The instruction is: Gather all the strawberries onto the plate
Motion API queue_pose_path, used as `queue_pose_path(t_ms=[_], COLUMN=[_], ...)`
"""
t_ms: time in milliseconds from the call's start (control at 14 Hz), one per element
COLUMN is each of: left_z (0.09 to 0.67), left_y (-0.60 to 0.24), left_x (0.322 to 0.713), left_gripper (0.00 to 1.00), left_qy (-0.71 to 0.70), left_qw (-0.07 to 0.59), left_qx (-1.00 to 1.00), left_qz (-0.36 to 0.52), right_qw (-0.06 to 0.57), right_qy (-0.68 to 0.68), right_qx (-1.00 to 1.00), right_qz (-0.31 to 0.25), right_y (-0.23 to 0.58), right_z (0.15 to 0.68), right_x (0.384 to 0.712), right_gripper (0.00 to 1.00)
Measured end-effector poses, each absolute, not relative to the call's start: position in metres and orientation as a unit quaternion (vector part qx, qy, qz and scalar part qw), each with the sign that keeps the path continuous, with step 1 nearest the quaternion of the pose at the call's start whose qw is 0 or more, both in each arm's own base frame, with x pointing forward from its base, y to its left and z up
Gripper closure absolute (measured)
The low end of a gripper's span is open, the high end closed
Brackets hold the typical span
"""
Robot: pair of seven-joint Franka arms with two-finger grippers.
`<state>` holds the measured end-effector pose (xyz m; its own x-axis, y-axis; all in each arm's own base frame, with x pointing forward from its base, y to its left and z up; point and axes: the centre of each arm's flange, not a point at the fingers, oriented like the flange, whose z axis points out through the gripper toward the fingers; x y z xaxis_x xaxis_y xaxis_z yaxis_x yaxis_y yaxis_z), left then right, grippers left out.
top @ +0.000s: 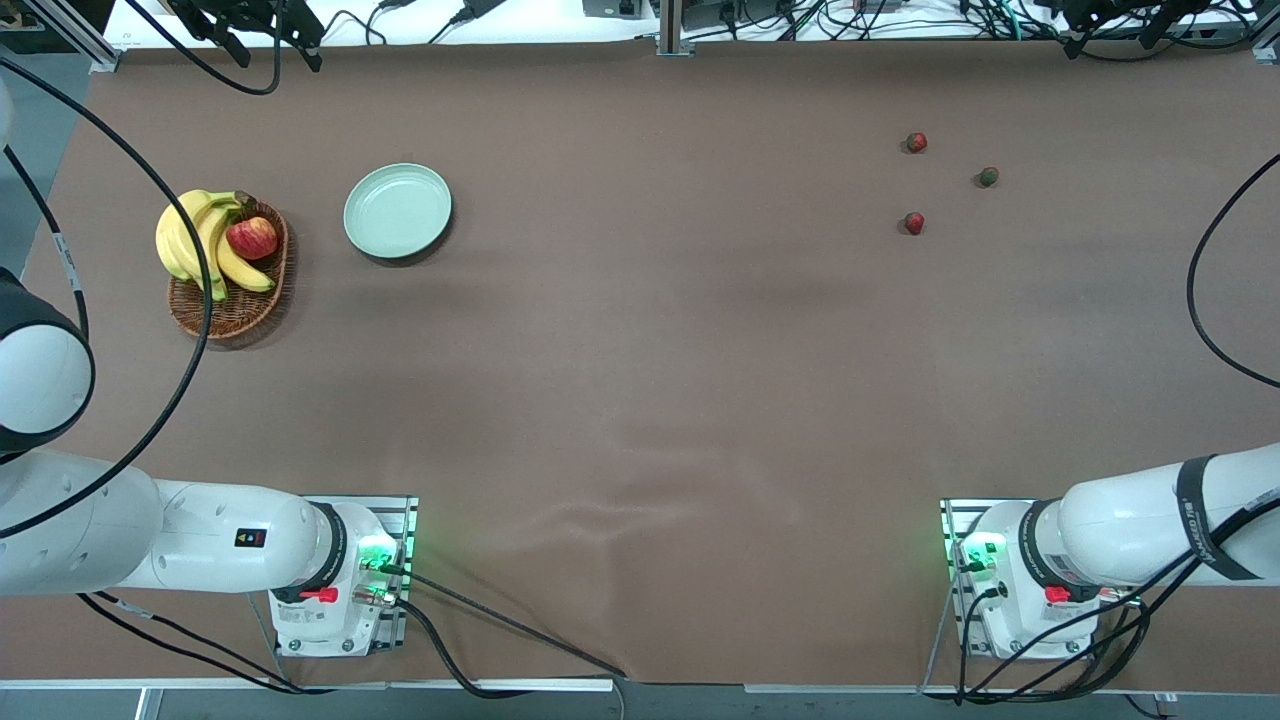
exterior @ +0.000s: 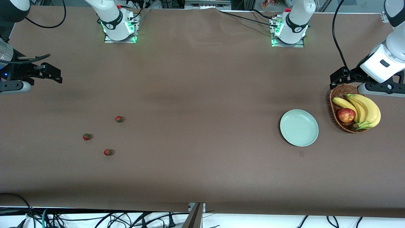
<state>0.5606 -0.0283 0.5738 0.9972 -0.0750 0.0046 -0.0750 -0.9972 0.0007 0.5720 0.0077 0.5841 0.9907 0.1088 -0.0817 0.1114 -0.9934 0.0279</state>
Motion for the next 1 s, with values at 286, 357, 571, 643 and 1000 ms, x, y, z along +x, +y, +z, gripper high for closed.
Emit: queue_pose_path(t_ms=[286, 357, 571, 643, 1000], left_z=[0.5725, 0.5720, 0.5715, 0.5715, 0.5710], left_y=[-0.0282, -0.0282, -0.0282, -0.0282, -0.0276], left_x=[0.5592, 0.5586, 0.5581, 0.5580, 0.5574], left_gripper=[0.00, 0.00, 0.00, 0.00, 0.00], left_qy=[-0.038, -0.038, -0.037, -0.037, -0.036], left_qw=[0.000, 0.000, 0.000, 0.000, 0.000], left_qx=[0.999, 0.999, 0.999, 0.999, 0.999], left_qz=[-0.005, -0.008, -0.010, -0.011, -0.013], right_qw=[0.016, 0.016, 0.016, 0.016, 0.016], right_qy=[0.055, 0.055, 0.055, 0.055, 0.055], right_qx=[0.998, 0.998, 0.998, 0.998, 0.998], right_qz=[-0.040, -0.040, -0.040, -0.040, -0.040], right_y=[0.0077, 0.0077, 0.0077, 0.0077, 0.0077], right_z=[0.5844, 0.5845, 0.5845, 0.5845, 0.5845], right_x=[0.5721, 0.5721, 0.5721, 0.5721, 0.5721], right_gripper=[0.00, 0.00, 0.00, 0.00, 0.00])
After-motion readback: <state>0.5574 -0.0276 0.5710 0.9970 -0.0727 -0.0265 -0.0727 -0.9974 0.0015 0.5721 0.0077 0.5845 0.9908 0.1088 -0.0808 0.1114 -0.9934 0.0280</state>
